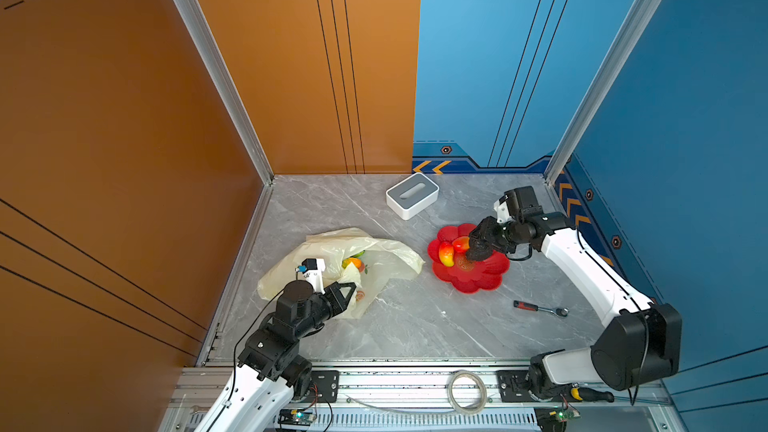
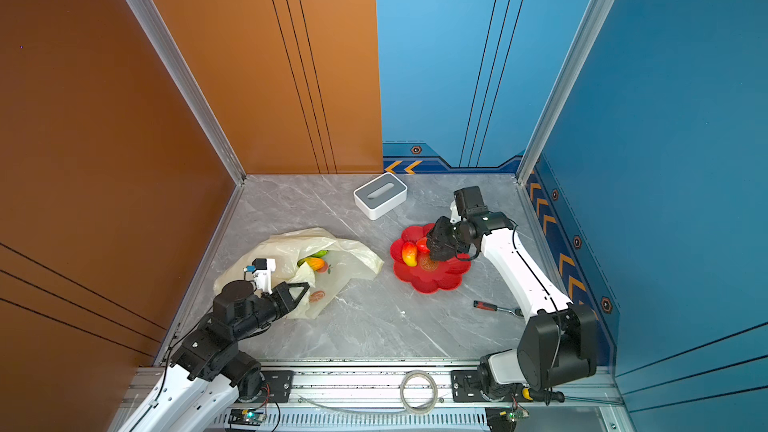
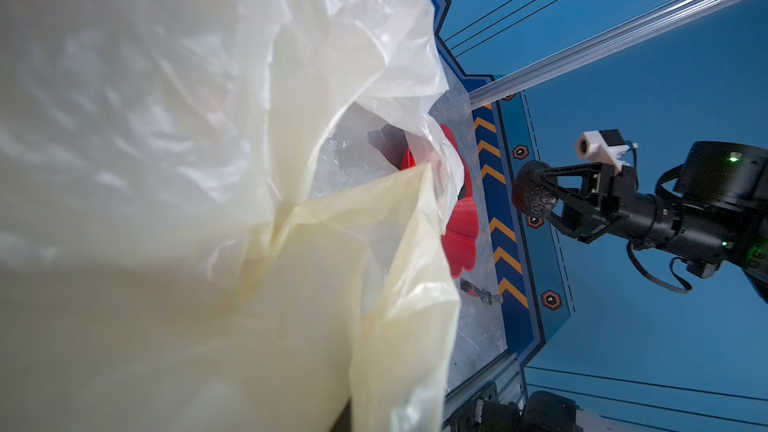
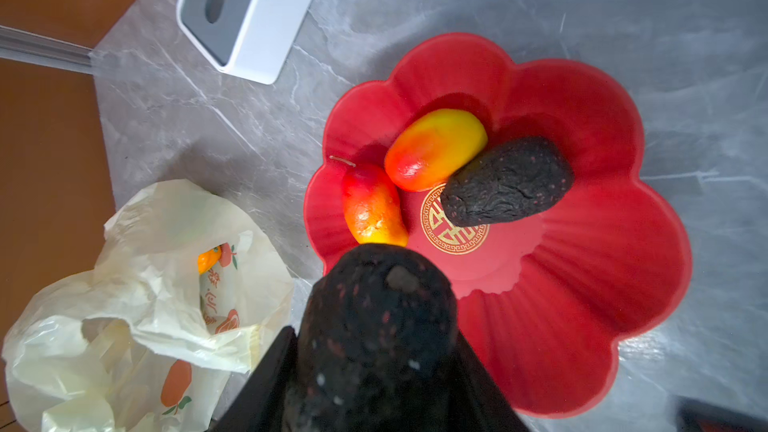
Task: Place the fruits into the plastic bag
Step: 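Lift the dark avocado with the right gripper out of the bowl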
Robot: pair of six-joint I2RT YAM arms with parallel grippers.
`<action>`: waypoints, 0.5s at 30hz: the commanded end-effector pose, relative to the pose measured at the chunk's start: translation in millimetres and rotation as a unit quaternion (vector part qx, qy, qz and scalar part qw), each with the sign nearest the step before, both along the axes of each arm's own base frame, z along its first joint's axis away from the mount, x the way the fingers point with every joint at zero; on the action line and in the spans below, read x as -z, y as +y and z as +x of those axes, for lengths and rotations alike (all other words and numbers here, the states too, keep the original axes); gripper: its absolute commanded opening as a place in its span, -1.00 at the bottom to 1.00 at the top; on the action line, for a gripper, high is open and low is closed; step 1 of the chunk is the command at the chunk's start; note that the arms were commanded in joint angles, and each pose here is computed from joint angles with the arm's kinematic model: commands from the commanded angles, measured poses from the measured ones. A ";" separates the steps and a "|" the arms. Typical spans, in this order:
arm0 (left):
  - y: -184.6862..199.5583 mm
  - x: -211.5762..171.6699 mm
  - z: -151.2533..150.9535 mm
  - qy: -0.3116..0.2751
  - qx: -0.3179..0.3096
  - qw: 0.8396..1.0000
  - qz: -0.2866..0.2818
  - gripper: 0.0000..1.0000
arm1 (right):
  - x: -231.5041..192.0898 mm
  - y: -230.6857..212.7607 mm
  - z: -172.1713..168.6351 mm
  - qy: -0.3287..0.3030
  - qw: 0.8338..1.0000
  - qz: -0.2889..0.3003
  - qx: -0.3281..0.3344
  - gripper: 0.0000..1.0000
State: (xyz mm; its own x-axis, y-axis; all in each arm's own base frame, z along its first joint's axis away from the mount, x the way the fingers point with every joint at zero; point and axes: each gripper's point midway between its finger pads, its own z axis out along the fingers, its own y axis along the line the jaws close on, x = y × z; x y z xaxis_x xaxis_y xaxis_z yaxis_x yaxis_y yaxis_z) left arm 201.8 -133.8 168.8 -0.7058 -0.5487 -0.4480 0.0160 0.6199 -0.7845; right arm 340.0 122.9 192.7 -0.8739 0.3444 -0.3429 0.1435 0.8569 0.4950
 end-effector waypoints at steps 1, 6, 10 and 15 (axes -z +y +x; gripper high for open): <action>-1.9 -11.1 2.2 -0.015 0.004 1.000 -0.009 -1.00 | -39.7 2.5 -2.3 -0.050 0.999 0.012 -0.017 -0.20; -2.5 -10.3 2.2 -0.014 0.005 1.000 -0.012 -1.00 | -88.0 16.6 -2.6 -0.134 0.989 0.052 -0.034 -0.22; -2.7 -10.8 1.5 -0.015 0.005 1.000 -0.015 -1.00 | -126.2 26.3 -7.3 -0.207 0.974 0.072 -0.051 -0.26; -2.8 -9.0 1.3 -0.013 0.005 1.000 -0.015 -1.00 | -169.9 37.5 -16.7 -0.282 0.952 0.096 -0.073 -0.26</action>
